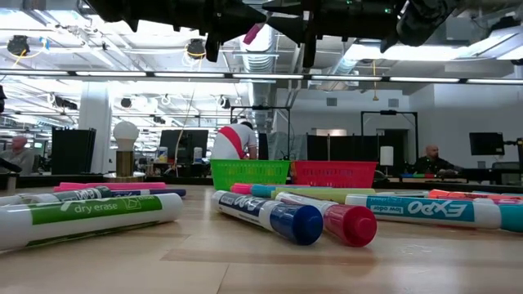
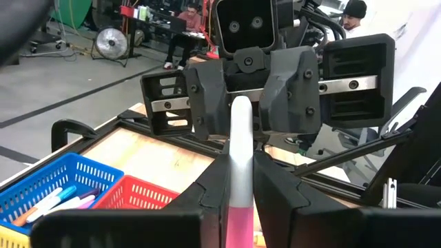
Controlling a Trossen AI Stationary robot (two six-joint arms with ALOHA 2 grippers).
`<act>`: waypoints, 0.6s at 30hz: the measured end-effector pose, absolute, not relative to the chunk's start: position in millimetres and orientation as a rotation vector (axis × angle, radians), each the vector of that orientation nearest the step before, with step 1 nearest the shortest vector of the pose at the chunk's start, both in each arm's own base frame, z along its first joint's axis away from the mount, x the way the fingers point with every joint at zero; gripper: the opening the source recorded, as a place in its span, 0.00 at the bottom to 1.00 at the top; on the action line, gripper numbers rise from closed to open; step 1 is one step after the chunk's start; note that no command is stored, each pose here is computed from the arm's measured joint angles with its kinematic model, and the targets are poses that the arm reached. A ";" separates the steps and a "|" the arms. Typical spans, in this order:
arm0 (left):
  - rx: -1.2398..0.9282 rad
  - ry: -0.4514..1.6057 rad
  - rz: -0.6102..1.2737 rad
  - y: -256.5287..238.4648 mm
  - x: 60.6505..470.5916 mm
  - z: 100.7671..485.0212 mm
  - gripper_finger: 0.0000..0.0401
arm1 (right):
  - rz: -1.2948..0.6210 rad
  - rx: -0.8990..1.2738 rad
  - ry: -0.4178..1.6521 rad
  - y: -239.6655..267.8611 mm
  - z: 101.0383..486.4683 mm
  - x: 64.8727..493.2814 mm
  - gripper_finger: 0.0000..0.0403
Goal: Pick & Place Markers
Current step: Put the small pink highlighter pen into the blue bin
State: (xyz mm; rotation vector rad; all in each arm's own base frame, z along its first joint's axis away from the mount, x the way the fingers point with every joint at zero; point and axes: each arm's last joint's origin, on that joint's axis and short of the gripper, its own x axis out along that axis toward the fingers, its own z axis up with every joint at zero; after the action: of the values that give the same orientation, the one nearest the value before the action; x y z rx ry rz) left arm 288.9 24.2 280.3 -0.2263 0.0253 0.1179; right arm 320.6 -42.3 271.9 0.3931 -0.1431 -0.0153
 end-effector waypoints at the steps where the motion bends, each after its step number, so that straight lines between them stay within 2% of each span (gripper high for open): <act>1: -0.226 0.025 0.118 24.2 288.9 280.3 0.13 | -0.015 0.393 -0.143 -42.3 271.9 320.6 0.20; 8: -0.229 0.025 0.119 24.4 288.9 280.3 0.13 | -0.018 0.366 -0.142 -42.3 271.8 320.6 0.06; 13: -0.228 0.026 0.120 24.4 288.9 280.3 0.13 | -0.018 0.366 -0.139 -42.3 271.6 320.7 0.06; 18: -0.226 0.030 0.128 24.6 288.9 279.6 0.15 | -0.046 0.378 -0.131 -43.2 270.2 320.8 0.09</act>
State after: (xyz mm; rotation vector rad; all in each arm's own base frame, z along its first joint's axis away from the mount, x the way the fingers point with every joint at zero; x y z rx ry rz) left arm 288.9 24.6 279.6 -0.2264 0.0304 0.1276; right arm 320.8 -43.2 270.2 0.3784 -0.1305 -0.0463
